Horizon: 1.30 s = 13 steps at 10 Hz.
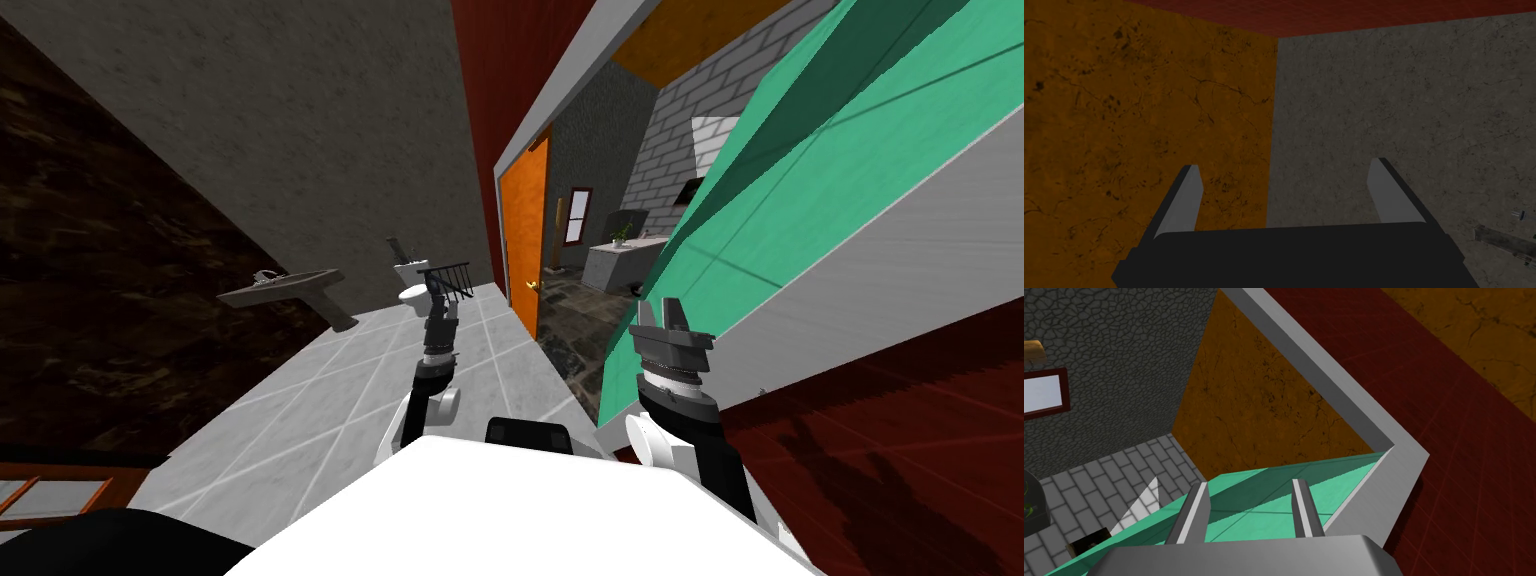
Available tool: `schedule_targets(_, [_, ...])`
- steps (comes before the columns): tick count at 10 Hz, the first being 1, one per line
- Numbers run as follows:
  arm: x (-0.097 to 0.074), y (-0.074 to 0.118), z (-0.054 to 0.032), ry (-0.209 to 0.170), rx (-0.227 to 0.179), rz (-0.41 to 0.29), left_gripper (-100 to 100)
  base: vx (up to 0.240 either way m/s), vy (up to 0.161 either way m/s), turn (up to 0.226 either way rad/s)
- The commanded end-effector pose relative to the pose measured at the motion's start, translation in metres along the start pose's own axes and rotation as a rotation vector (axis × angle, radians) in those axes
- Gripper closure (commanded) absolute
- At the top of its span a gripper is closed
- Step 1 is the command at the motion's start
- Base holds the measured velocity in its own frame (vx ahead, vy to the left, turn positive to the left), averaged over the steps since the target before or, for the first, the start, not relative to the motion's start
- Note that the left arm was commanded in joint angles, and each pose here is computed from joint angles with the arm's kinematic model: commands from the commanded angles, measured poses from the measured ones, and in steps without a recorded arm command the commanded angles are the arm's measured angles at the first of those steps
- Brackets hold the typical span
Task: Push the door open
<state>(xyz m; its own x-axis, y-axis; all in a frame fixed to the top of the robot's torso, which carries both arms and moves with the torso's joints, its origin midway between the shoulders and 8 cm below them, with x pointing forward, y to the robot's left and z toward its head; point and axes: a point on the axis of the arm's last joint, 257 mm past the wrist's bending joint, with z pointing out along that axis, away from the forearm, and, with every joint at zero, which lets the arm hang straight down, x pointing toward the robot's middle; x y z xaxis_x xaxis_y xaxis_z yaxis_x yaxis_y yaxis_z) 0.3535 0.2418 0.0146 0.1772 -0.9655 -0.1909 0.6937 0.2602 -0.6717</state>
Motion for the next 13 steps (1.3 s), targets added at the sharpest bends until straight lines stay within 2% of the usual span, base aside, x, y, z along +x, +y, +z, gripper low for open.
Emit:
schedule_targets(1, [0.006, 0.01, -0.0031, 0.015, -0.013, -0.008, -100, 0.103, 0.046, -0.066])
schedule_targets(4, [0.019, 0.034, -0.0085, 0.052, -0.044, -0.026, -100, 0.099, 0.049, -0.088])
schedule_targets(13, [0.047, 0.086, -0.0232, 0.125, -0.117, -0.067, -100, 0.091, 0.042, -0.079])
